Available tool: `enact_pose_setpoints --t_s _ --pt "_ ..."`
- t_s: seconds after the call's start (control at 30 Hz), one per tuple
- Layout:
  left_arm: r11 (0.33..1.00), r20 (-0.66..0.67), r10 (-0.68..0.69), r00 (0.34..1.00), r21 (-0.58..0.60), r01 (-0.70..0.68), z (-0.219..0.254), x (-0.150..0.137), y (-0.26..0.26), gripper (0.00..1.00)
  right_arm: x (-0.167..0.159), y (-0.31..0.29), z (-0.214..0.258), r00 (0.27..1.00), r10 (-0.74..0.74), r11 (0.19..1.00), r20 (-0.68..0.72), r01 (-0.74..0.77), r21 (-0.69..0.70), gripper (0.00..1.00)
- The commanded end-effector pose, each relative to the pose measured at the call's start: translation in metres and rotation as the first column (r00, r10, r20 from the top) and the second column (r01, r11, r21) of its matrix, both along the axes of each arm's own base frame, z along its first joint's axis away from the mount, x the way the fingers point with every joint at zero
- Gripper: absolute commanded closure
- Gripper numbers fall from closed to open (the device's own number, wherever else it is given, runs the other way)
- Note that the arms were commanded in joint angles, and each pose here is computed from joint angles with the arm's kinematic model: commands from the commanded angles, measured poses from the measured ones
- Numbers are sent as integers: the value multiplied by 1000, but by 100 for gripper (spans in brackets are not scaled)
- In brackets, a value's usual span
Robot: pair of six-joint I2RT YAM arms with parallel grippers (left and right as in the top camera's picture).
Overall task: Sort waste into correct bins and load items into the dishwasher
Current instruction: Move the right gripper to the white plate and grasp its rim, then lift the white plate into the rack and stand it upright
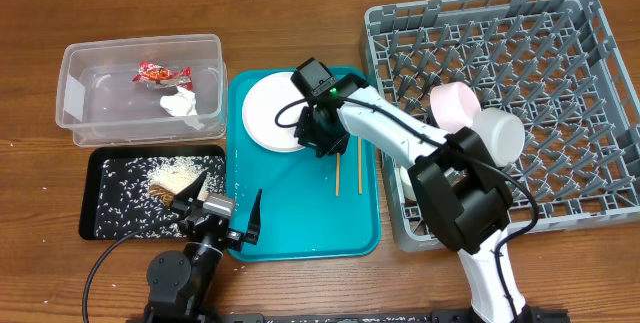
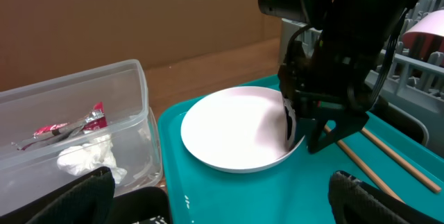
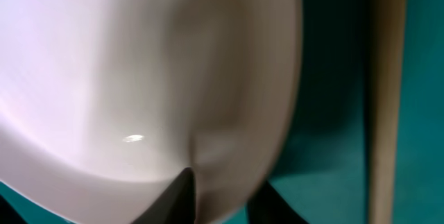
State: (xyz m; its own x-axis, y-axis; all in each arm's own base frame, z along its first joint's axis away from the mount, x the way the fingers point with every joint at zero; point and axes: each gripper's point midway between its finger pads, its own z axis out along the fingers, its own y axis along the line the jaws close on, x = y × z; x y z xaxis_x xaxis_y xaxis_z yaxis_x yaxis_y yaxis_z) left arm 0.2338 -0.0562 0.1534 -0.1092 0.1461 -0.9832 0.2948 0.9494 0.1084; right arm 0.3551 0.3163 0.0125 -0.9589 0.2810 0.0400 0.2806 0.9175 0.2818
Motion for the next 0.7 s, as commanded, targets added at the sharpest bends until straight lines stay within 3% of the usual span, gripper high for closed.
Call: enact_pose_setpoints --t_s 0.0,0.23,0.4,0.53,0.67 --pt "1000 2 -18 1000 -2 18 -1 -1 -3 0 -5 0 -6 997 -66 998 -31 65 -26 92" --pt "1000 1 -18 1000 -2 18 -1 -1 -3 0 -9 -30 9 996 -81 989 -26 77 -128 96" --pt "1000 1 -18 1000 -2 18 -1 -1 -3 0 24 -50 95 957 119 983 263 -77 -165 96" --pt "1000 2 -18 1000 -2 18 -1 -1 -3 0 42 -109 178 858 148 936 492 39 -349 96" --pt "1000 1 -18 1000 -2 18 -1 -1 -3 0 50 -187 257 730 191 779 656 294 -554 96"
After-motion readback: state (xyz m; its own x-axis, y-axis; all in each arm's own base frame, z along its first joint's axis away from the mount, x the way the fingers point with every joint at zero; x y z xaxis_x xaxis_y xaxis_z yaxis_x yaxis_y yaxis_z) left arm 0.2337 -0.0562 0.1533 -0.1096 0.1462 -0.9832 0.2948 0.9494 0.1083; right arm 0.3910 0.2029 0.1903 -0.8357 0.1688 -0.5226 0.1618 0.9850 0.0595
